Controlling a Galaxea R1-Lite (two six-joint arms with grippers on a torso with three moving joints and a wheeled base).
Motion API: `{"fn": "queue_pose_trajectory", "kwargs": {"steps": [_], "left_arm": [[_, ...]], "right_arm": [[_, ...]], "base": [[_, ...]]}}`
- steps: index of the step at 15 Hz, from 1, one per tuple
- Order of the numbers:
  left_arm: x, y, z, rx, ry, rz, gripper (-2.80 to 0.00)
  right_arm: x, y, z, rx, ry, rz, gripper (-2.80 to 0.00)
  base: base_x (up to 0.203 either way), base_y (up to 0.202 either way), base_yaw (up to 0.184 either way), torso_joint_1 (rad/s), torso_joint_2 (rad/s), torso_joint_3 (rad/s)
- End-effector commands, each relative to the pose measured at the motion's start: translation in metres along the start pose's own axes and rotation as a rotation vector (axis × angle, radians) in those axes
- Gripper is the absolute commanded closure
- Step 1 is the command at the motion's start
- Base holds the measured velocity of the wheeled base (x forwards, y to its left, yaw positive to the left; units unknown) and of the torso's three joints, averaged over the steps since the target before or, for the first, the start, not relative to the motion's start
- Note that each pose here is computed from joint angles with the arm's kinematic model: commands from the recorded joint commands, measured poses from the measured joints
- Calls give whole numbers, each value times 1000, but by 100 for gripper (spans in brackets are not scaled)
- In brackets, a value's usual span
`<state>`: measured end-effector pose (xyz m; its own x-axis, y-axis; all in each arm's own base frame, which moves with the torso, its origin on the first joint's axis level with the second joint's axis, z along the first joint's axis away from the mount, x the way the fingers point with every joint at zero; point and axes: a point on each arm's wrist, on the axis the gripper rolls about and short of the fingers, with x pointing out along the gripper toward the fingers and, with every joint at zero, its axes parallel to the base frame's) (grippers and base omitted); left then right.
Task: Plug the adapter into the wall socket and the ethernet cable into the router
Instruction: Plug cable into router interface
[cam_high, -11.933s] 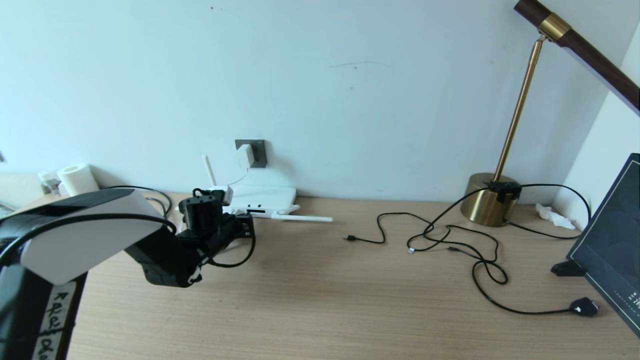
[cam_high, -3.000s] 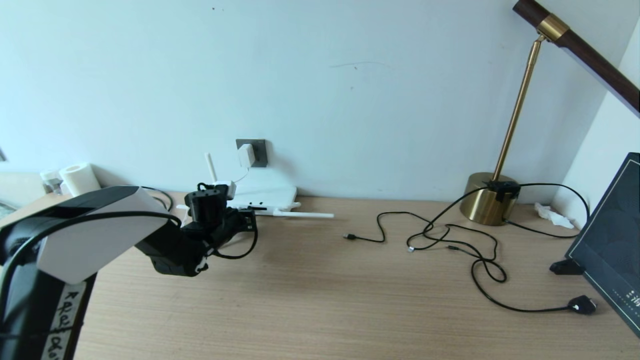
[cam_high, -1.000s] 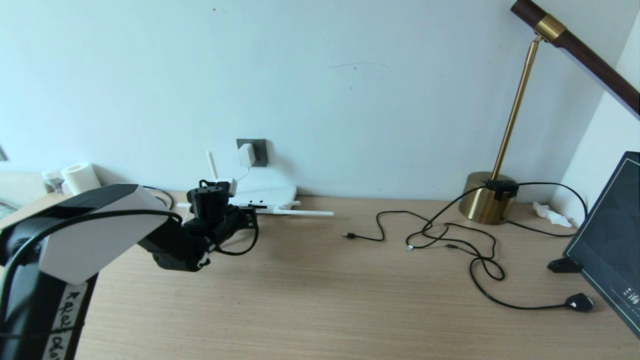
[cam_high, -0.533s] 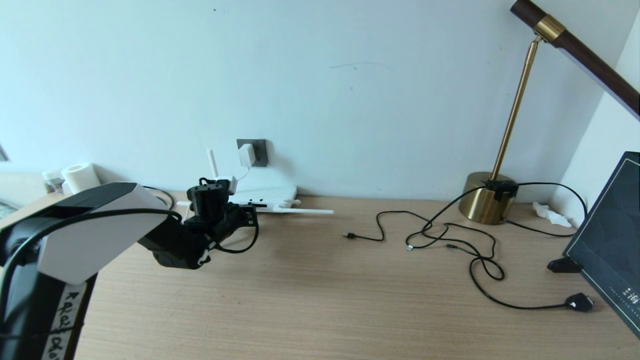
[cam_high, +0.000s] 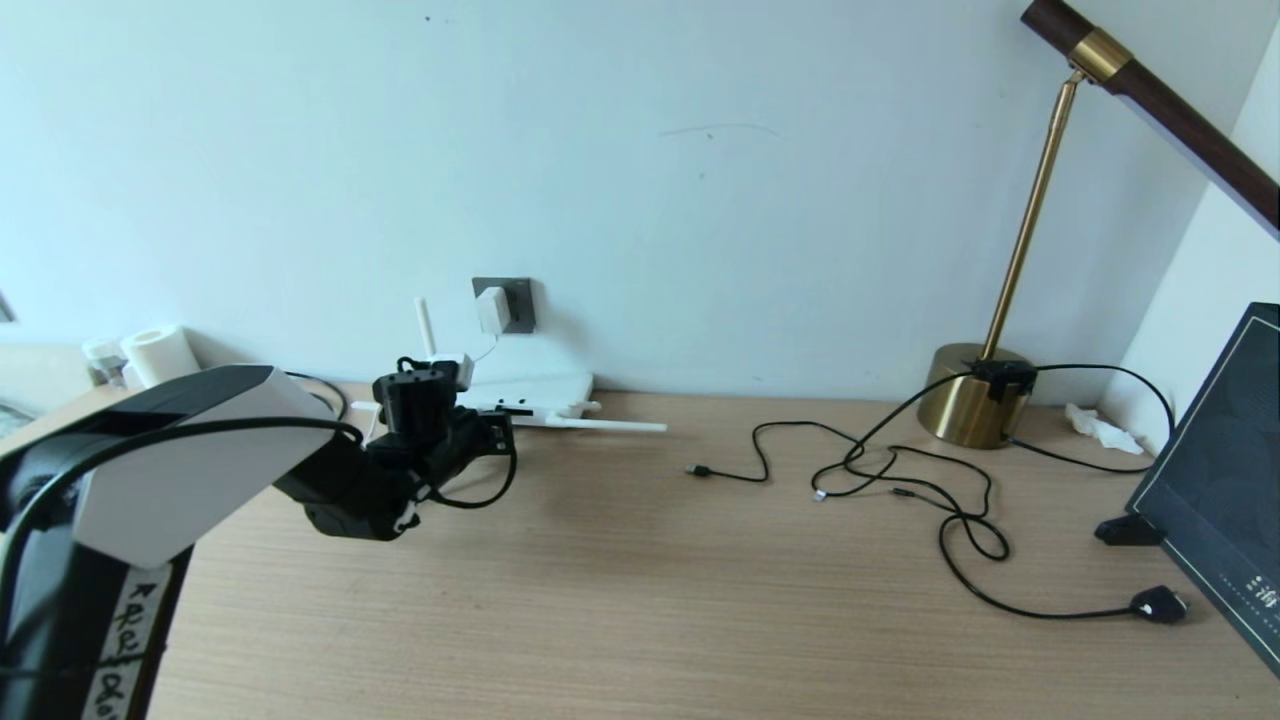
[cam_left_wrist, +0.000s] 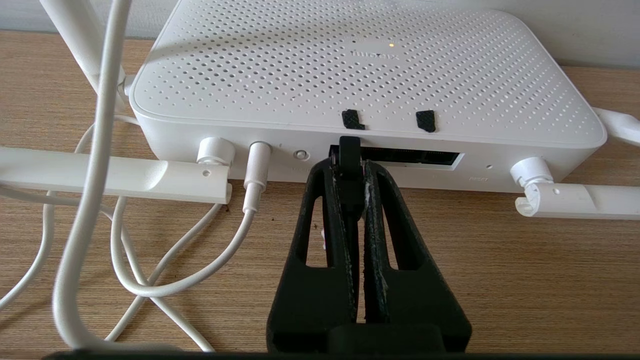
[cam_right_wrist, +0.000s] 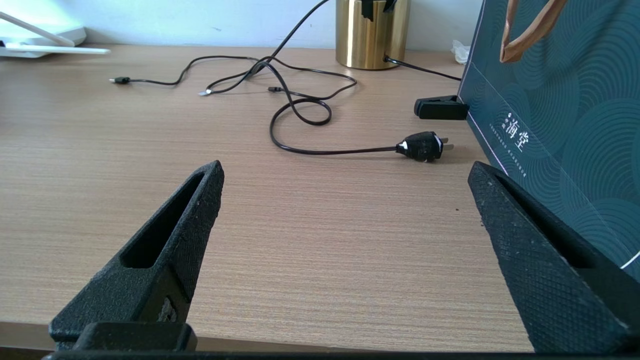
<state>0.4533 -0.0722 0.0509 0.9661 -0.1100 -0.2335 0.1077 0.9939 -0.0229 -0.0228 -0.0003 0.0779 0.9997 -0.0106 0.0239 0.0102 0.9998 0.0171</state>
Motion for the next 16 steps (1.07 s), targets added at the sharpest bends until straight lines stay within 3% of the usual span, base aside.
{"fn": "queue_pose_trajectory", "kwargs": {"steps": [1, 16], "left_arm": [[-2, -1, -4, 1, 16, -2, 0], [-3, -3, -4, 0, 11, 8, 0]], "right_arm": [[1, 0, -3, 0, 10, 0, -280], [1, 0, -3, 0, 11, 0, -280]], "base": [[0, 0, 0, 0, 0, 0], [0, 0, 0, 0, 0, 0]]}}
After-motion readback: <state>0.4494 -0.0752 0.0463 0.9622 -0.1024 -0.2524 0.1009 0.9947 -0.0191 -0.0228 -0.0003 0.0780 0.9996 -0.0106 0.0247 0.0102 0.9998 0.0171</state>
